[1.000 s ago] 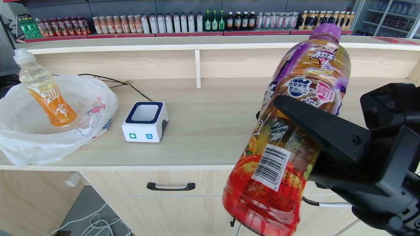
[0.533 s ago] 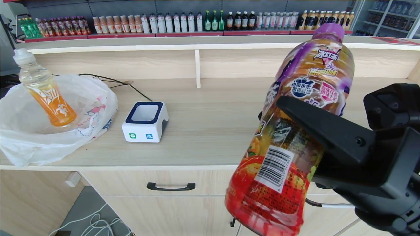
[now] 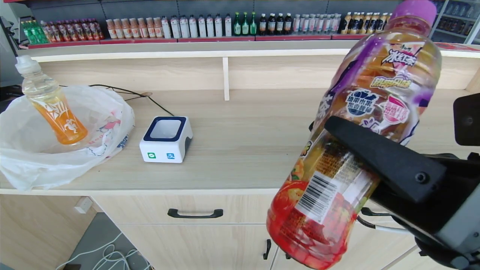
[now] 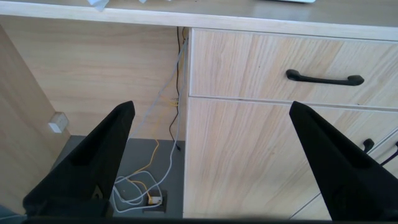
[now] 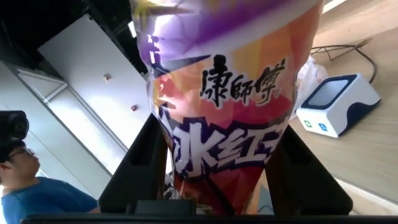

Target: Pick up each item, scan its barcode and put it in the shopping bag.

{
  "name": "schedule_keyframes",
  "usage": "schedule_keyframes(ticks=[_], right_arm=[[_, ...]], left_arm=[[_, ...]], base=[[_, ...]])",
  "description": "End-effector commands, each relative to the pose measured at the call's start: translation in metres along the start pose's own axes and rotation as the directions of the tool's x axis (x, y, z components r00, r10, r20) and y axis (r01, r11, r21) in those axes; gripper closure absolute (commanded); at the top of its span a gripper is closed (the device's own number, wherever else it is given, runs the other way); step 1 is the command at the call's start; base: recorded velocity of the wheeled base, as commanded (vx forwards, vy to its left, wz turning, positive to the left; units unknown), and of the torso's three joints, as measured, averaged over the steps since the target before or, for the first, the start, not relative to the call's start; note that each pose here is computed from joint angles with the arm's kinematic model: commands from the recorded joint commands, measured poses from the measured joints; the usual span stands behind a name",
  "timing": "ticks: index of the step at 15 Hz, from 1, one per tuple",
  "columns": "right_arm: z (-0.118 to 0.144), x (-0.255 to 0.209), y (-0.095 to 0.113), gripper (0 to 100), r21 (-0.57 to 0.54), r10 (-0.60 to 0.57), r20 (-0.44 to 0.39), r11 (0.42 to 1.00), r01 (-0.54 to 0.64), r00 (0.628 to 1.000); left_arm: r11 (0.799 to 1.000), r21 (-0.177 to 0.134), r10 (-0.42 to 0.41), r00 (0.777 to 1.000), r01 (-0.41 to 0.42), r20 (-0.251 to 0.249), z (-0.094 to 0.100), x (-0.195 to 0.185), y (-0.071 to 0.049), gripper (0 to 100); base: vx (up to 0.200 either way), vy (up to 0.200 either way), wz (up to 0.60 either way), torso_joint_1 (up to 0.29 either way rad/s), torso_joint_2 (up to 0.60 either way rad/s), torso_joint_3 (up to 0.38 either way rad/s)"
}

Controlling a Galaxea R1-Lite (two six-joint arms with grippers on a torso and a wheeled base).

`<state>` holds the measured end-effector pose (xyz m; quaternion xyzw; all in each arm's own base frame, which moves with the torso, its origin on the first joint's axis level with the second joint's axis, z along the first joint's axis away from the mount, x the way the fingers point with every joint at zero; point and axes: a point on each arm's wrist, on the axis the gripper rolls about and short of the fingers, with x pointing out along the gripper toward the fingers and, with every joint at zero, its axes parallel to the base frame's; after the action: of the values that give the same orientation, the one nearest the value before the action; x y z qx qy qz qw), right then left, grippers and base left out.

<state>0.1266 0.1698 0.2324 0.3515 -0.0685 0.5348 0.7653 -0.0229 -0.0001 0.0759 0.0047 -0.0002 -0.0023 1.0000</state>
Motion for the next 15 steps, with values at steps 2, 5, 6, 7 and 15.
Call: schedule_keyframes(ticks=[2,5,6,7,15], right_arm=[[0.003,-0.006,-0.005,100,-0.136,0.001,-0.014,0.991,-0.003,1.000],[0.001,-0.008,-0.008,100,-0.316,-0.004,-0.033,0.949,-0.007,0.999],[0.000,-0.010,-0.010,100,-0.359,-0.016,-0.039,0.934,0.001,0.999],[-0.001,-0.012,-0.010,100,-0.427,-0.033,-0.047,0.904,0.010,0.998],[-0.009,-0.026,-0.027,100,-0.613,-0.366,0.077,0.716,0.333,0.928]], left_arm=[[1.000,0.000,0.000,1.000,0.000,0.000,0.000,0.000,0.000,0],[1.000,0.000,0.000,1.000,0.000,0.000,0.000,0.000,0.000,0],[1.000,0.000,0.000,1.000,0.000,0.001,0.000,0.000,0.000,0],[1.000,0.000,0.000,1.000,0.000,0.000,0.000,0.000,0.000,0],[1.000,0.000,0.000,1.000,0.000,0.001,0.000,0.000,0.000,0]], base=[[0.000,0.000,0.00,0.000,0.00,0.000],[0.000,0.000,0.00,0.000,0.00,0.000],[0.000,0.000,0.00,0.000,0.00,0.000],[0.000,0.000,0.00,0.000,0.00,0.000],[0.000,0.000,0.00,0.000,0.00,0.000]])
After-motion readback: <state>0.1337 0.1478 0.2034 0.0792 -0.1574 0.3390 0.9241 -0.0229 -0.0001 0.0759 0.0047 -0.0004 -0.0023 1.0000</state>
